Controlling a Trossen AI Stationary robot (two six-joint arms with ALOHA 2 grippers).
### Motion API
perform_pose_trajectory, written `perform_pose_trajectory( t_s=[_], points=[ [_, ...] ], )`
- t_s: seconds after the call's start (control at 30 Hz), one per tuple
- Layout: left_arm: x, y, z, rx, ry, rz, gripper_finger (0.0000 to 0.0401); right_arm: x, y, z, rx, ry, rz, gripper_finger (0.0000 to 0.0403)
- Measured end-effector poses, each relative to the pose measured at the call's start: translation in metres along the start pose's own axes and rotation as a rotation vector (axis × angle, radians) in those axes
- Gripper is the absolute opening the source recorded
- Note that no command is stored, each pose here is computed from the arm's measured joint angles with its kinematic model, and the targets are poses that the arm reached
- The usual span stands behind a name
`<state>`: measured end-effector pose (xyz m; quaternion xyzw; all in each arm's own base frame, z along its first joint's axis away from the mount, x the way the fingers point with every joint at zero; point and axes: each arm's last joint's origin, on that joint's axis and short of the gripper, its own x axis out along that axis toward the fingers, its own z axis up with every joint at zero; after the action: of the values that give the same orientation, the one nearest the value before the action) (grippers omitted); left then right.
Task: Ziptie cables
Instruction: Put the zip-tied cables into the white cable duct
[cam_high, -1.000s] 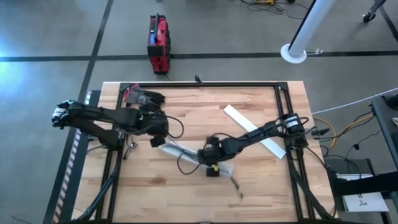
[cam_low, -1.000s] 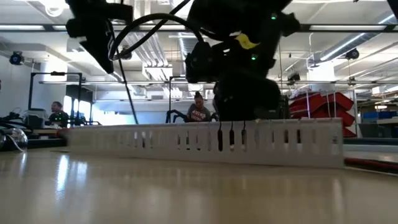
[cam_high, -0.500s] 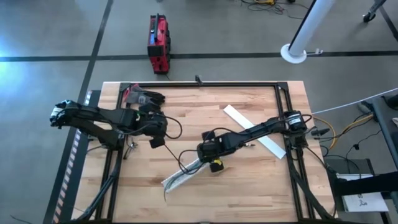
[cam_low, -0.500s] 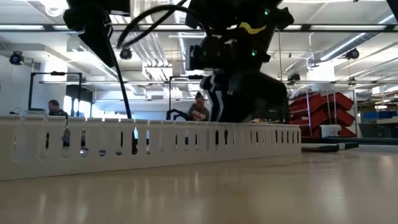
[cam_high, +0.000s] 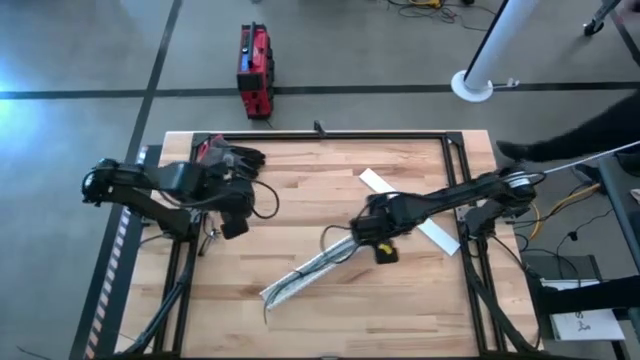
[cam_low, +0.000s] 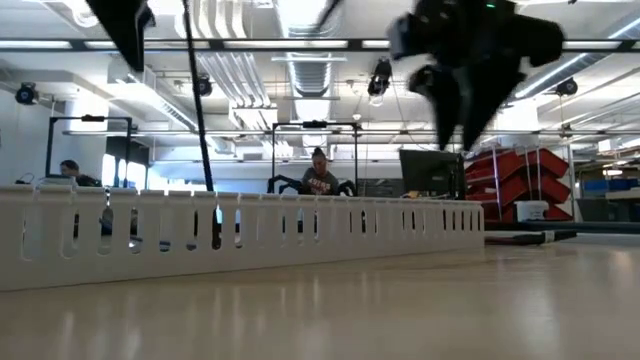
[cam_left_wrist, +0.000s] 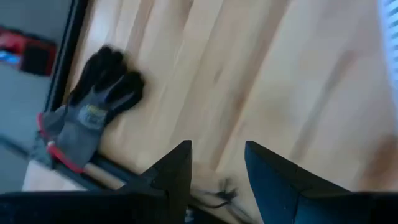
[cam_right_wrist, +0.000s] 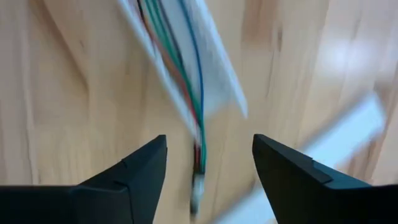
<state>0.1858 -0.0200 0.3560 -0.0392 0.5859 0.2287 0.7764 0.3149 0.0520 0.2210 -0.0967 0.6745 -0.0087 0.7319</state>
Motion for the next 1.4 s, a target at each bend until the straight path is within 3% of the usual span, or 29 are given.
perform_pose_trajectory(
  t_s=[0.07, 0.2, 0.33, 0.47, 0.63, 0.93, 1.13, 1.4],
  points=[
    [-0.016, 0.004, 0.0, 0.001, -0.05, -0.004, 0.0135, 0.001, -0.001, -0.019, 0.035, 0.057, 0.0, 0.0218],
    [-0.041, 0.016, 0.003, -0.036, -0.262, 0.096, 0.0129, 0.012, 0.003, -0.051, 0.096, 0.106, 0.02, 0.0213],
    [-0.038, 0.008, 0.015, -0.029, -0.389, 0.047, 0.0125, 0.037, 0.005, -0.077, 0.147, 0.141, 0.009, 0.0217],
    [-0.007, -0.021, 0.036, 0.06, -0.489, -0.054, 0.0129, 0.062, 0.008, -0.09, 0.144, 0.115, 0.013, 0.0217],
    [0.062, -0.056, 0.056, 0.149, -0.551, -0.131, 0.0132, 0.078, 0.01, -0.091, 0.12, 0.06, 0.017, 0.019],
    [0.164, -0.087, 0.083, 0.08, -0.496, -0.27, 0.0132, 0.079, 0.008, -0.088, 0.119, 0.022, -0.055, 0.0132],
    [0.188, -0.107, 0.097, 0.087, -0.461, -0.303, 0.0132, 0.079, 0.008, -0.087, 0.136, 0.01, -0.055, 0.012],
    [0.186, -0.127, 0.106, -0.03, -0.429, -0.375, 0.0132, 0.079, 0.008, -0.087, 0.155, 0.008, -0.054, 0.0135]
  ],
)
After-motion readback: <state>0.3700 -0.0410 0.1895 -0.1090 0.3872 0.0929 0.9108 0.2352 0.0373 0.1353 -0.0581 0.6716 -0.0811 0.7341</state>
